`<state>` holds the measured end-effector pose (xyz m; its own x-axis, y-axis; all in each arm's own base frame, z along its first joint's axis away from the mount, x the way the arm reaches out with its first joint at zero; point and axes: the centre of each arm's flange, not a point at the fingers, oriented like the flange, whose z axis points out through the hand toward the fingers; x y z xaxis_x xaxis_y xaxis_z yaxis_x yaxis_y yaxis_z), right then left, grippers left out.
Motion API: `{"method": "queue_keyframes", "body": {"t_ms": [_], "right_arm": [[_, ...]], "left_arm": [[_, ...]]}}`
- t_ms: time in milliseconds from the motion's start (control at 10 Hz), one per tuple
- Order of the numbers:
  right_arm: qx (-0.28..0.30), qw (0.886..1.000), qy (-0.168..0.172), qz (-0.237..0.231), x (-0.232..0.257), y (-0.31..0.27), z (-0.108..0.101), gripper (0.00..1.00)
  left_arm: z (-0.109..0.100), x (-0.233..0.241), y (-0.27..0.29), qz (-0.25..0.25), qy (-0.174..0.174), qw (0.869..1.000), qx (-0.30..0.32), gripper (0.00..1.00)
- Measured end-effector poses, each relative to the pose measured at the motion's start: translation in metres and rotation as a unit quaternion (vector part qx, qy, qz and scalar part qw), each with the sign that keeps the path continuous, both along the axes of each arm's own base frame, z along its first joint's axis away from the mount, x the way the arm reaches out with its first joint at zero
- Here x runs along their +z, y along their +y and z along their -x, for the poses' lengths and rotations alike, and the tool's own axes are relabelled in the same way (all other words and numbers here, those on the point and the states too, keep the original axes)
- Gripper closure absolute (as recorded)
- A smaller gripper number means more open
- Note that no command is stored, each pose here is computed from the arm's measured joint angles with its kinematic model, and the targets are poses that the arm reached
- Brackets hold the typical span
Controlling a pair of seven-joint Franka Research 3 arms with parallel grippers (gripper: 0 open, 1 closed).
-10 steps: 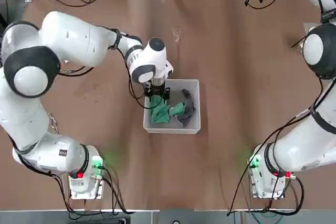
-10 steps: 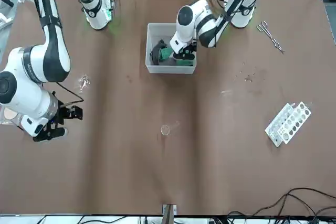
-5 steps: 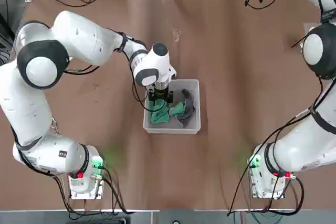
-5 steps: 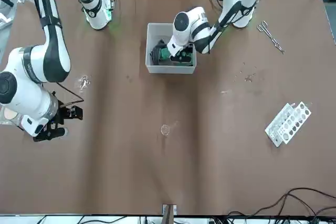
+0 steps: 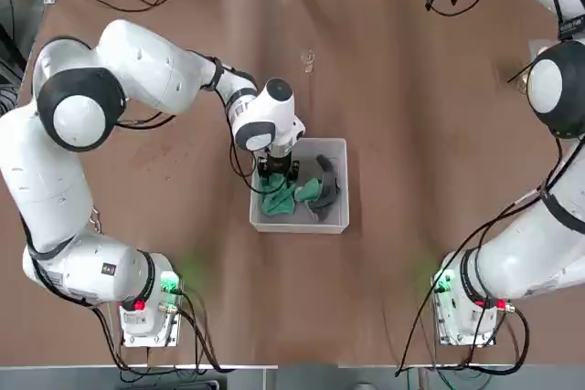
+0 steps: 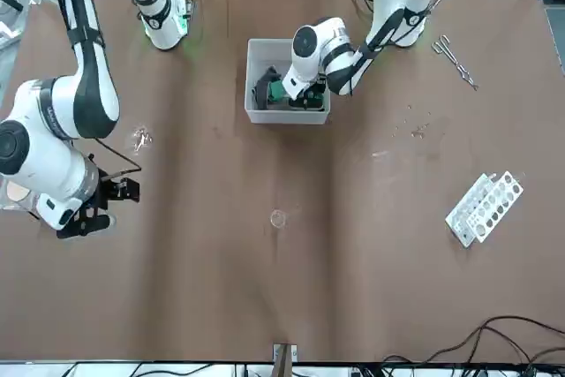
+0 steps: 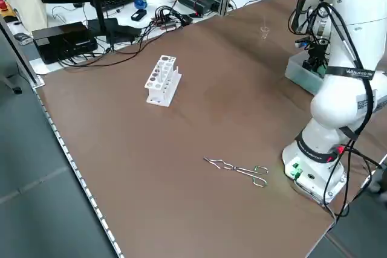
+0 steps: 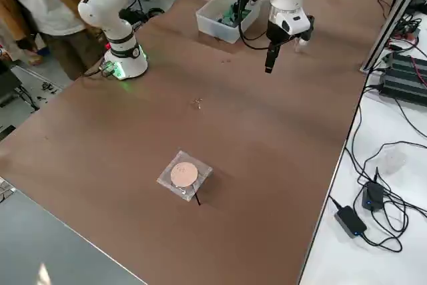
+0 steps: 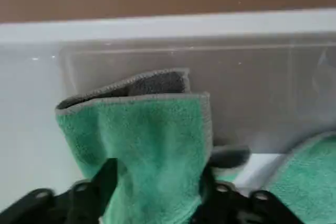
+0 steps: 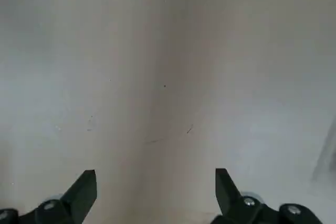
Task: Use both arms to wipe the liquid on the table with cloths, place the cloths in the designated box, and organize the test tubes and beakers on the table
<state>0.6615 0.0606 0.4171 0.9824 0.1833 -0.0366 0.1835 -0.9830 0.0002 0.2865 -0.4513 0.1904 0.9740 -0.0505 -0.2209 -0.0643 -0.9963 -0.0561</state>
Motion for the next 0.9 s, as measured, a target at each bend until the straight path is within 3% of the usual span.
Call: {"method": "queue_keyframes", "body": {"t_ms": [400,600,900], "right_arm": [[0.002,1.000,0.000,0.000,0.000,0.002,0.000,0.00],[0.001,1.000,0.004,0.000,-0.001,0.006,0.001,0.00],[-0.014,0.999,0.033,0.001,0.006,0.069,0.020,0.00]], "left_arm": [[-0.017,0.009,-0.004,0.004,-0.010,1.000,0.020,0.96],[-0.029,0.028,-0.009,-0.020,-0.018,0.999,0.039,0.96],[-0.076,0.115,-0.012,-0.093,-0.051,0.993,0.053,0.96]]}}
